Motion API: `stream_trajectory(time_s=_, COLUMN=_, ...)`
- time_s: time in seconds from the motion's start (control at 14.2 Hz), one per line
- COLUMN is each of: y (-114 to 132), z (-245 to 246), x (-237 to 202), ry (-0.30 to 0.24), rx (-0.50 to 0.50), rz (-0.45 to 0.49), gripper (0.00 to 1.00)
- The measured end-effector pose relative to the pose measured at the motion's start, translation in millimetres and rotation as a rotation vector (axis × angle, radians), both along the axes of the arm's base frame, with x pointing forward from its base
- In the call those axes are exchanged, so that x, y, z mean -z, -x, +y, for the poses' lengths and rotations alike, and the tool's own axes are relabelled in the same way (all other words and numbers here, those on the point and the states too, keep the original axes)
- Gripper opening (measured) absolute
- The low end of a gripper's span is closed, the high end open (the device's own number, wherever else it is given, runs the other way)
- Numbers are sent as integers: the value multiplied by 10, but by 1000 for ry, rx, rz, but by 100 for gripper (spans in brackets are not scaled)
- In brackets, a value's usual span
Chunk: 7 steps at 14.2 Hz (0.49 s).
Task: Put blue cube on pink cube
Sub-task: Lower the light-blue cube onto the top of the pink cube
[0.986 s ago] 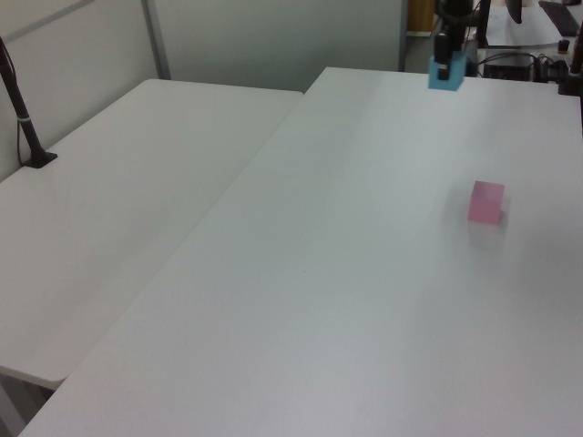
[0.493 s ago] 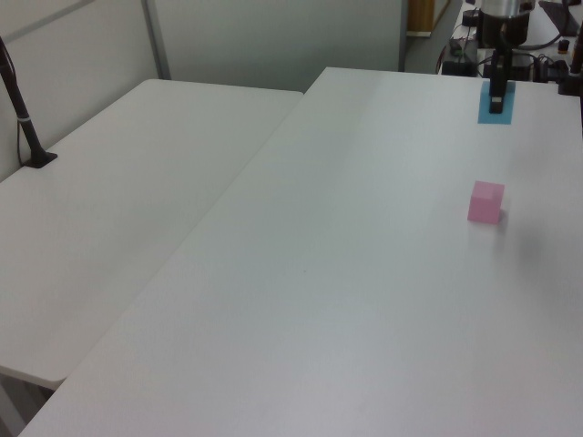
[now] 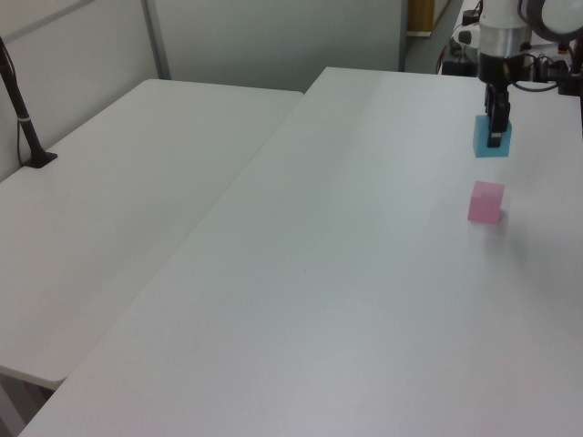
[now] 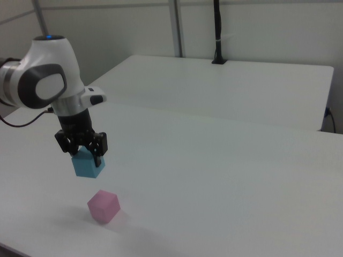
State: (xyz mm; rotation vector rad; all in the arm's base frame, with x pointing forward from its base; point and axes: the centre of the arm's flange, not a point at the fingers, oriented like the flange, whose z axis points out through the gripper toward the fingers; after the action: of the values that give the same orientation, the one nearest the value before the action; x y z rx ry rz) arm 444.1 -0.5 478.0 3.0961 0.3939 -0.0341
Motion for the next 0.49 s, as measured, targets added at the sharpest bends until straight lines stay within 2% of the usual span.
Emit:
stream_trajectory(time_s=0.21, y=53, z=7, x=304, ry=-1, rx=81, rz=-17, gripper=60)
stream_trajectory(time_s=0.49, y=113, z=9, x=576, ry=-6, rx=127, rz=-51, gripper=60)
